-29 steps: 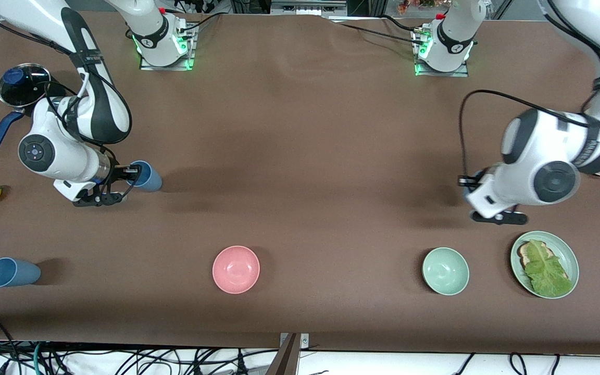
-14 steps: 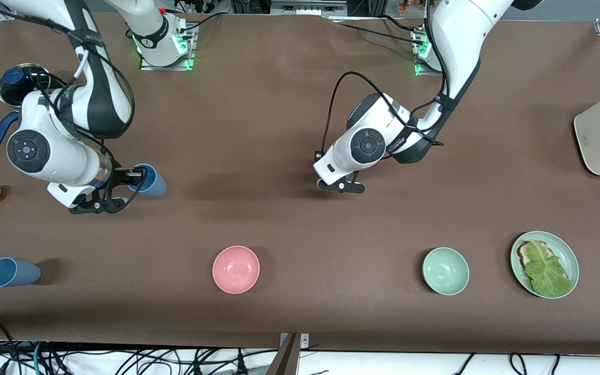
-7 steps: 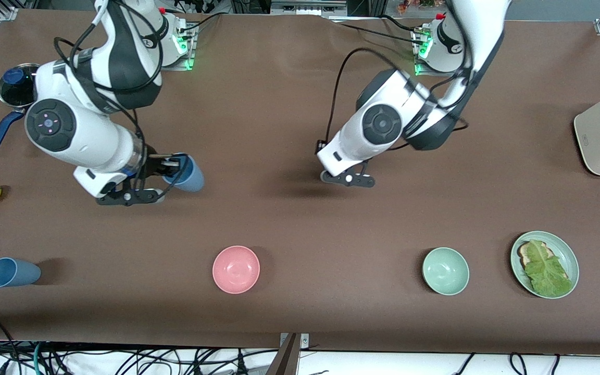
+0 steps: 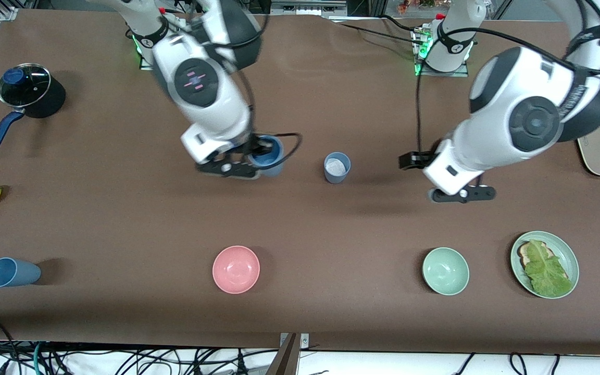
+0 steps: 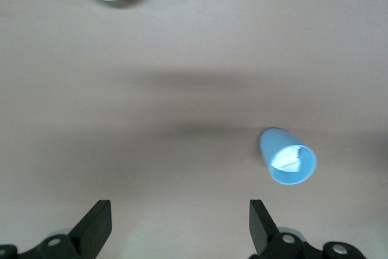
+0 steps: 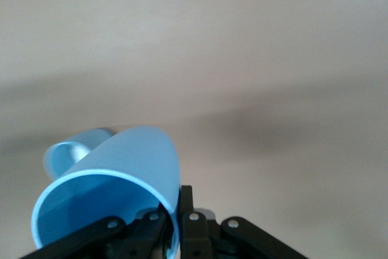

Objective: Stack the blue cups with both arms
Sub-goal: 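Lower the right gripper's cup into the placed cup while the left gripper withdraws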

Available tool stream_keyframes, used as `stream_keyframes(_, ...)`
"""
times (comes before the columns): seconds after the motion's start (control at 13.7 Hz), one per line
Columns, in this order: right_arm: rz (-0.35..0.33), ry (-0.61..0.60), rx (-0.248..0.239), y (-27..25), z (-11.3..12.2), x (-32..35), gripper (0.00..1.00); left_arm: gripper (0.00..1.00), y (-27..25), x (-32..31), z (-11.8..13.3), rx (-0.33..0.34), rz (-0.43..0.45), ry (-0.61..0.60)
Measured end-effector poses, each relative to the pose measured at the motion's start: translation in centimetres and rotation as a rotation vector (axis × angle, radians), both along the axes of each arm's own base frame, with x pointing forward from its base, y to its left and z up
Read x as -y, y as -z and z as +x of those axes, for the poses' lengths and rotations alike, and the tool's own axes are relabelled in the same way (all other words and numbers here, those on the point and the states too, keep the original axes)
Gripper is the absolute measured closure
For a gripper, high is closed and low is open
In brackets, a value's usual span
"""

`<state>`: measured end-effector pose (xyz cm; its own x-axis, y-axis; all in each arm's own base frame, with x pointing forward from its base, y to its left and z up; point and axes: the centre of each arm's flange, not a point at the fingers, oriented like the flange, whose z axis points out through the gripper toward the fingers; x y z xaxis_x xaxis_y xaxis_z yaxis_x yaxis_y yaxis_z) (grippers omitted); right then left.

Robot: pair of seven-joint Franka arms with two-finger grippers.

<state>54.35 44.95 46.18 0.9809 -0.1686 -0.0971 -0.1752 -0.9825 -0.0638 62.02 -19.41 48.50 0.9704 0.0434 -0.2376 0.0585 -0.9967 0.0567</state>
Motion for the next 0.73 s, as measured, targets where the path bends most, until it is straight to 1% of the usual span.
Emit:
stream_keyframes(0.15, 0.031, 0.049, 0.041, 0.8, -2.6, -6.0, 0.94, 0.0, -1.1, -2.9, 0.5, 0.01, -0.007, 0.037)
stream_keyframes(0.29, 0.058, 0.069, 0.07, 2.7, -4.3, -9.9, 0.94, 0.0, -2.7, -6.4, 0.4, 0.0, -0.011, 0.064)
stream_keyframes(0.37, 0.063, 0.071, 0.078, 3.8, -4.6, -10.9, 0.94, 0.0, -3.5, -8.4, 0.2, -0.003, -0.013, 0.07)
stream_keyframes(0.51, 0.059, 0.072, 0.08, 5.8, -4.4, -11.5, 0.94, 0.0, -5.2, -12.6, 0.0, 0.018, -0.019, 0.11)
stream_keyframes(0.73, 0.049, 0.066, 0.072, 6.8, -4.8, -12.0, 0.94, 0.0, -6.0, -16.9, -0.1, 0.049, 0.002, 0.182)
